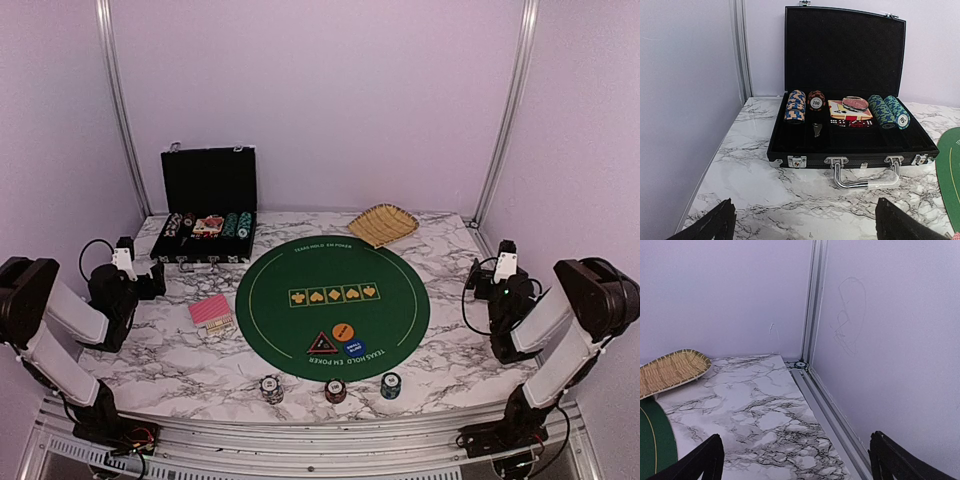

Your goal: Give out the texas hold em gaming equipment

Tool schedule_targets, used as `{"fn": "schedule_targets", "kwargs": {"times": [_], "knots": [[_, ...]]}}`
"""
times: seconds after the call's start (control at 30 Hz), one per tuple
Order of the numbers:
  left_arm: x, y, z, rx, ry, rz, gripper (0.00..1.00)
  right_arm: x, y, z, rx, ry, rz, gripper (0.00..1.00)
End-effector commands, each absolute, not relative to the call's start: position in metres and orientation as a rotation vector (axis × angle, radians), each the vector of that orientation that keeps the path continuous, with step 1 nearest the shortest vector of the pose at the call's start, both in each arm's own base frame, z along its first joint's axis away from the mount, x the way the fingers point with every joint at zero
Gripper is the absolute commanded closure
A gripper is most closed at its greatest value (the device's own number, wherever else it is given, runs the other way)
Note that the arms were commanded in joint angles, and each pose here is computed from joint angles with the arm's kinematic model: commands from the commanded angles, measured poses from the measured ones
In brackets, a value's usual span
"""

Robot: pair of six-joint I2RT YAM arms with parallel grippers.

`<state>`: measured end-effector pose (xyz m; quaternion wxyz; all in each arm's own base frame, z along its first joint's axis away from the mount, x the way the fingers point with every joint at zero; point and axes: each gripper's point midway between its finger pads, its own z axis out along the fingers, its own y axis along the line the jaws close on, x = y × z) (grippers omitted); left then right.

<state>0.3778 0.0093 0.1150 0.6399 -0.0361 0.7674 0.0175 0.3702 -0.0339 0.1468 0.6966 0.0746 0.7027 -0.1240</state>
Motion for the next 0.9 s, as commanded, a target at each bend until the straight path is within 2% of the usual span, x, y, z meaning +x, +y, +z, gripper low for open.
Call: {"fn": "schedule_targets", "kwargs": {"times": [0.0,0.37,0.5,0.73,0.87], "knots": [[0.382,0.01,0.127,-0.089,1.707,0.045,0.01,0.373,-0.034,0.154,0.183,1.543,-0.268,0.01],[0.382,0.01,0.127,-0.088,1.706,0.043,0.01,0.373,-0.034,0.154,0.186,1.543,-0.265,0.01],[0.383,0.009,0.127,-0.085,1.708,0.043,0.01,0.365,-0.048,0.154,0.278,1.537,-0.296,0.01],[0.391,-0.002,0.146,-0.023,1.722,-0.023,0.01,0.348,-0.039,0.176,0.222,1.446,-0.279,0.01],[0.401,0.005,0.157,-0.009,1.782,-0.023,0.01,0.368,-0.045,0.204,0.294,1.514,-0.329,0.01]]}}
